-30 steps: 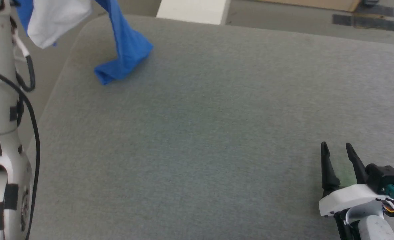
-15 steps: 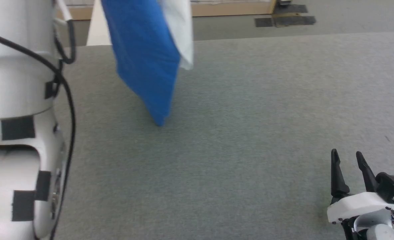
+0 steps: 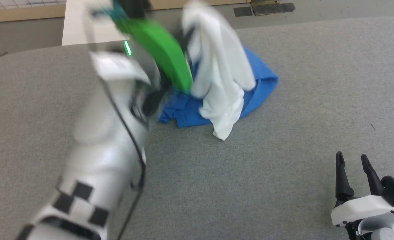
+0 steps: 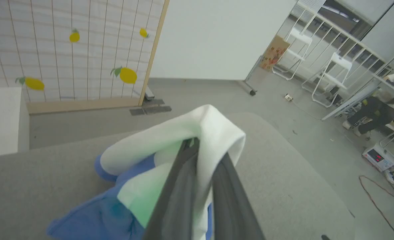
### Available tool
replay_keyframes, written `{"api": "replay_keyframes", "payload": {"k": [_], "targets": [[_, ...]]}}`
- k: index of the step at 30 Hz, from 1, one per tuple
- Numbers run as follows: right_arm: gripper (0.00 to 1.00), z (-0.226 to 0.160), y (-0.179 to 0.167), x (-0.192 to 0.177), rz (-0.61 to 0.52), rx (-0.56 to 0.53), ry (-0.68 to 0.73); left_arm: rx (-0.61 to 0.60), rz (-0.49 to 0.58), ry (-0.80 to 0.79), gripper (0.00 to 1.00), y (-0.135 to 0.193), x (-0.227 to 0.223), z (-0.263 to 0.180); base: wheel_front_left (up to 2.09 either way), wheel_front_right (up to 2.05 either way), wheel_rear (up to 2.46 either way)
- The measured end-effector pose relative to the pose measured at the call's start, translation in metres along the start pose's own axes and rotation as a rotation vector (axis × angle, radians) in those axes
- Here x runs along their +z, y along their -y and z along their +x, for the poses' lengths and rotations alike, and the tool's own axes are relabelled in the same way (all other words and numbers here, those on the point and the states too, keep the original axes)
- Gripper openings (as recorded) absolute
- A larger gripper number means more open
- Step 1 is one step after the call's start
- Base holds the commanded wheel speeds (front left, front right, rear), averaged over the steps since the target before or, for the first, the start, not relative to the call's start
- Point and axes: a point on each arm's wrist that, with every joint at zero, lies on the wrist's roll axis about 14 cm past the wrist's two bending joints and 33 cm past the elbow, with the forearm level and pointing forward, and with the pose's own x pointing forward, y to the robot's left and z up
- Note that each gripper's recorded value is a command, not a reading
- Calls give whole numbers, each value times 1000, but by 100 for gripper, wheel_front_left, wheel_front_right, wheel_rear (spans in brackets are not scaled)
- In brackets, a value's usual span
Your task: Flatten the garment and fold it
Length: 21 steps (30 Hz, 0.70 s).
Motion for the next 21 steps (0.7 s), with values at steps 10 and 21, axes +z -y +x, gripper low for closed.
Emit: {"api": "replay_keyframes", "payload": {"k": [10, 21], "targets": [[100, 4, -12, -3, 1, 34, -9, 99, -53, -775, 0, -18, -235, -96, 0, 0, 0], [100, 6, -25, 9, 13, 73, 29, 44, -241, -480, 100, 3, -142, -80, 0, 0, 0]]}}
